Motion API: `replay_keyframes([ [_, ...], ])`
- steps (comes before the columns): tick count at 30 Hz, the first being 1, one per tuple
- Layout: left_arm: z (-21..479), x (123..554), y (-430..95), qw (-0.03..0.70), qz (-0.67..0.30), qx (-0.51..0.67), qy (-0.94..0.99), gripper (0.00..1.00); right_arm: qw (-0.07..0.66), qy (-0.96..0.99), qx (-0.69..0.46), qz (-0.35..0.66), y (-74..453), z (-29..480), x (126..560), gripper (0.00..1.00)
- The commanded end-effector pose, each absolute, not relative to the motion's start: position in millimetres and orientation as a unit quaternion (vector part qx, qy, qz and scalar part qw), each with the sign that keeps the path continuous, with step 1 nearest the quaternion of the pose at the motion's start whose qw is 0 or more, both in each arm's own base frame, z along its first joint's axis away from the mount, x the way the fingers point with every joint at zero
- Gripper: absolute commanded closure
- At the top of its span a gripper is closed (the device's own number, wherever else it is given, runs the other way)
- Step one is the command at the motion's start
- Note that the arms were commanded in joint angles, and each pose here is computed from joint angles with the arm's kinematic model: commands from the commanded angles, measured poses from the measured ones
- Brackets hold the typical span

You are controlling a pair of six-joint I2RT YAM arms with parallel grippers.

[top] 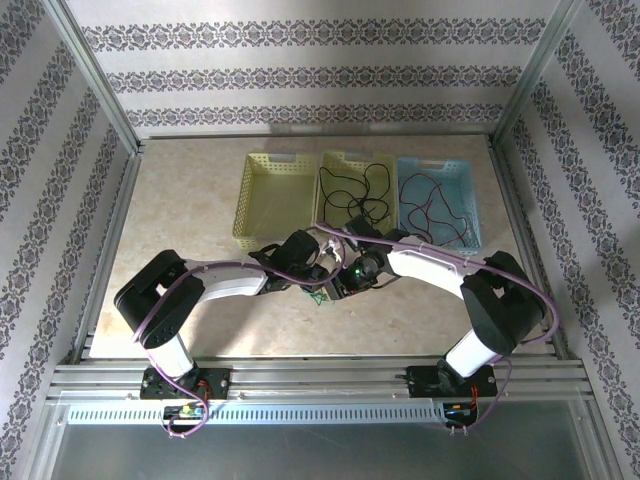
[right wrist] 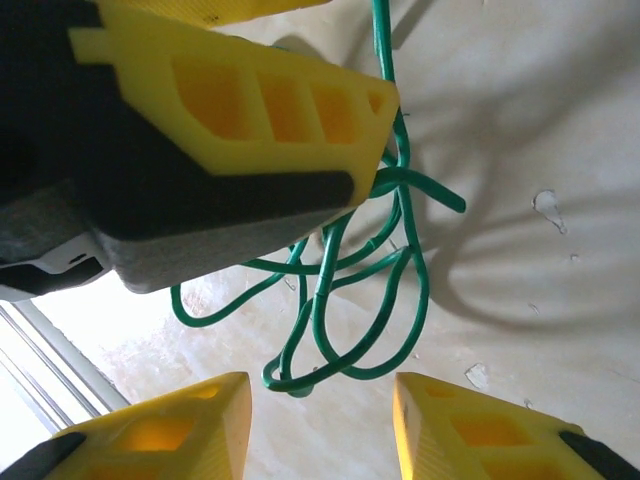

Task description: Untangle the cables

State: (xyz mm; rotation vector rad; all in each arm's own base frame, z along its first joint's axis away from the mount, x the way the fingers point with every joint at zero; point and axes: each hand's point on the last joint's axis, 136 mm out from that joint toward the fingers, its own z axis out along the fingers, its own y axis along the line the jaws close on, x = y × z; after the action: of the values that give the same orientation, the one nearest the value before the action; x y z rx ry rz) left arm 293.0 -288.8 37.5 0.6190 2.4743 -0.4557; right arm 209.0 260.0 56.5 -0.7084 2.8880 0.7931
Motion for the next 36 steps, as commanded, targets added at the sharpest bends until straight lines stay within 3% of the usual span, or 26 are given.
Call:
replay_keyframes([
  [1, 39.3, 288.9, -287.7, 0.275, -0.173, 0.234, 0.916, 0.62, 0.037, 0.928, -0.250, 0.272, 274.2, 58.7, 214.3, 0.58],
  [9, 43.1, 288.1, -287.5, 0.284, -0.180, 0.233, 0.912, 0.64, 0.048, 0.943, -0.238, 0.228, 266.6, 41.2, 227.7, 0.63],
  [14, 39.8, 284.5, -285.6, 0.280, -0.181, 0.235, 0.913, 0.74, 0.070, 0.954, -0.217, 0.194, 255.2, 30.8, 240.0, 0.93],
  [16, 37.6, 282.6, -284.1, 0.277, -0.180, 0.235, 0.914, 0.79, 0.077, 0.958, -0.208, 0.182, 250.4, 28.6, 244.5, 0.98],
  [22, 28.3, 281.6, -271.0, 0.273, -0.168, 0.215, 0.923, 1.00, 0.084, 0.975, -0.148, 0.143, 218.9, 21.9, 258.0, 1.00],
  [36, 6.3, 283.1, -241.1, 0.262, -0.137, 0.167, 0.940, 1.00, 0.086, 0.985, 0.000, 0.148, 153.9, 22.1, 266.9, 1.00],
])
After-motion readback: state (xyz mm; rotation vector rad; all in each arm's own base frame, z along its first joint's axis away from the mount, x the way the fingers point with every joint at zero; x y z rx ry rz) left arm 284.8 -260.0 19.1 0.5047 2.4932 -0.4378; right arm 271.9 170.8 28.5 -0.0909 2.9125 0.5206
